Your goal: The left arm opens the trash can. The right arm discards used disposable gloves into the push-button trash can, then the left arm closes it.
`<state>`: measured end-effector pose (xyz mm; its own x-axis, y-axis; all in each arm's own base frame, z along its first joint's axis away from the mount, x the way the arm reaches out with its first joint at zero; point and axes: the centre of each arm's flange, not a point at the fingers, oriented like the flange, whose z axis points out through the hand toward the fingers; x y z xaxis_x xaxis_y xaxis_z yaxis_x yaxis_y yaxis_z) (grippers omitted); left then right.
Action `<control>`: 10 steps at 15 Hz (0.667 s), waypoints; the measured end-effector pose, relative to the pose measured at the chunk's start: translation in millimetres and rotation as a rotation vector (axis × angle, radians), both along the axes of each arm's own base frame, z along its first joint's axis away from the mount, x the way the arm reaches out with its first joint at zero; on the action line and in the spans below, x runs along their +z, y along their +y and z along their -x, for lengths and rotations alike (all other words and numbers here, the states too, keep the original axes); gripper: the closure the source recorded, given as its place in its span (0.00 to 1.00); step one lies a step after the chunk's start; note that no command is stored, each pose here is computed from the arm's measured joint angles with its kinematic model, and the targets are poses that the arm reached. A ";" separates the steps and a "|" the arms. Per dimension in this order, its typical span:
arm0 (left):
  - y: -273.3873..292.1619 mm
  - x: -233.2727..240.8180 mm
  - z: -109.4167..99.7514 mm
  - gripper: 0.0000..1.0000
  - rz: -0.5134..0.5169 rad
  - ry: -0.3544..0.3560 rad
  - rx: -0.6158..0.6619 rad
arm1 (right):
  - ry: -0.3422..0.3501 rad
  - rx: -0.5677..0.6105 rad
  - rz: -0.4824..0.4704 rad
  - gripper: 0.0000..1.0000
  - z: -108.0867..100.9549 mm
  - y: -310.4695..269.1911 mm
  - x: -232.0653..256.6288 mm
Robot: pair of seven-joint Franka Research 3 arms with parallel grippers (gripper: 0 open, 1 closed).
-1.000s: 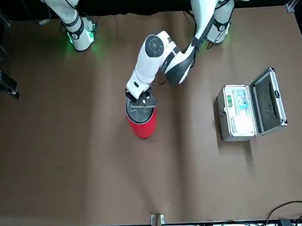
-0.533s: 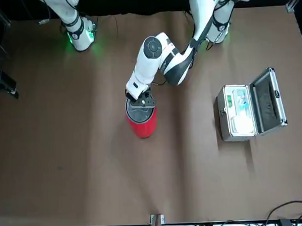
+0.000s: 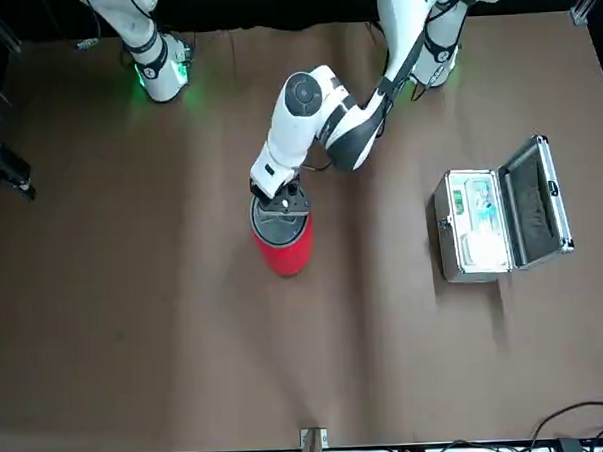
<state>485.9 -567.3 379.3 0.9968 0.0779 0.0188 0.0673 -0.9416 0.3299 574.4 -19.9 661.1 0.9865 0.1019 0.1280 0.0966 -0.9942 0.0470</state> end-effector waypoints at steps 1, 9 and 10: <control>-0.1 -0.2 0.0 0.99 -0.001 -0.001 -0.001 | -0.001 0.000 0.000 0.01 -0.1 -0.1 0.0; -2.9 -2.9 2.3 0.99 -0.011 -0.013 -0.013 | -0.002 0.000 0.000 0.01 -0.4 -0.6 -0.5; -3.0 -3.0 2.5 0.99 -0.012 -0.014 -0.014 | -0.002 -0.001 0.000 0.01 -0.4 -0.6 -0.5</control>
